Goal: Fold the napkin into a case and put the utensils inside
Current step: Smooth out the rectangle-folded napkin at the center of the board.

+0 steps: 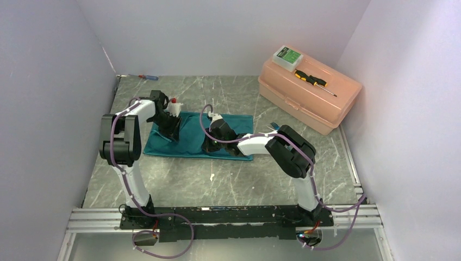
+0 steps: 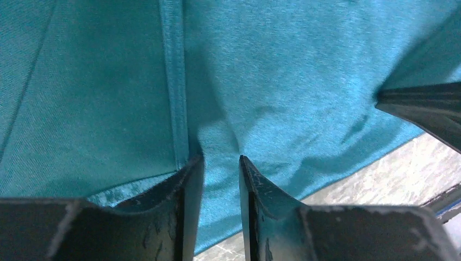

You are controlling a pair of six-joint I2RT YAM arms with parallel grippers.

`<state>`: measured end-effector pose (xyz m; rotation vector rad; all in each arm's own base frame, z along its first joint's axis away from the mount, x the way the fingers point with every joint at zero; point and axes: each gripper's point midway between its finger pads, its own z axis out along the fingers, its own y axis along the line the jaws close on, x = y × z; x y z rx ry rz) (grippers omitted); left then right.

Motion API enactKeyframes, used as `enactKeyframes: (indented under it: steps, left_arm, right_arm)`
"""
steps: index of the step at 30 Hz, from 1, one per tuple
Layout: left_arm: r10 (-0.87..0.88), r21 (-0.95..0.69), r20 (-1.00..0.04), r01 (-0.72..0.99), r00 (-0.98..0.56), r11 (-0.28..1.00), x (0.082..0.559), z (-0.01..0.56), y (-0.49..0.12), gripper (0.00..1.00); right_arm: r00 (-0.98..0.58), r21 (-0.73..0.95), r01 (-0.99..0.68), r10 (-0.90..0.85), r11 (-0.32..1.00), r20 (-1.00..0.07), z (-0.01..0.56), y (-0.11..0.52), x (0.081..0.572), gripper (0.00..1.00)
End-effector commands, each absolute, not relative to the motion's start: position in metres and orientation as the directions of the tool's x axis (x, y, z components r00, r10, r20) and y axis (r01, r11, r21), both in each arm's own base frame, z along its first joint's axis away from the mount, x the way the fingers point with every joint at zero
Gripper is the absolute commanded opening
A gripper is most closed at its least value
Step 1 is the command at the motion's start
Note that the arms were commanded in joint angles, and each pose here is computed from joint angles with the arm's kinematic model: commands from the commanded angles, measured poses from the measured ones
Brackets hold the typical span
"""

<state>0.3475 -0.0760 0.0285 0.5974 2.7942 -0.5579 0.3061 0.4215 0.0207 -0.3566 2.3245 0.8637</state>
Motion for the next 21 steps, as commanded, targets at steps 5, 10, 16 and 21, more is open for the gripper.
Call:
enactKeyframes:
  steps: [5, 10, 16, 21]
  left_arm:
    - [0.300, -0.158, -0.294, 0.355, -0.908, 0.921, 0.380, 0.018, -0.046, 0.36]
    - [0.303, -0.033, -0.334, 0.332, -0.893, 0.943, 0.403, 0.023, -0.026, 0.36]
    - [0.290, 0.047, -0.392, 0.296, -0.873, 0.954, 0.433, 0.033, -0.016, 0.36]
    - [0.273, 0.114, -0.466, 0.249, -0.842, 0.962, 0.464, 0.046, -0.008, 0.36]
  right_arm:
    - [-0.819, 0.435, -0.403, -0.105, 0.805, -0.564, -0.017, 0.398, 0.287, 0.00]
    - [-0.821, 0.440, -0.402, -0.104, 0.803, -0.561, -0.017, 0.398, 0.285, 0.00]
    - [-0.823, 0.442, -0.401, -0.104, 0.802, -0.558, -0.017, 0.397, 0.283, 0.00]
    - [-0.825, 0.443, -0.400, -0.104, 0.803, -0.555, -0.019, 0.397, 0.283, 0.00]
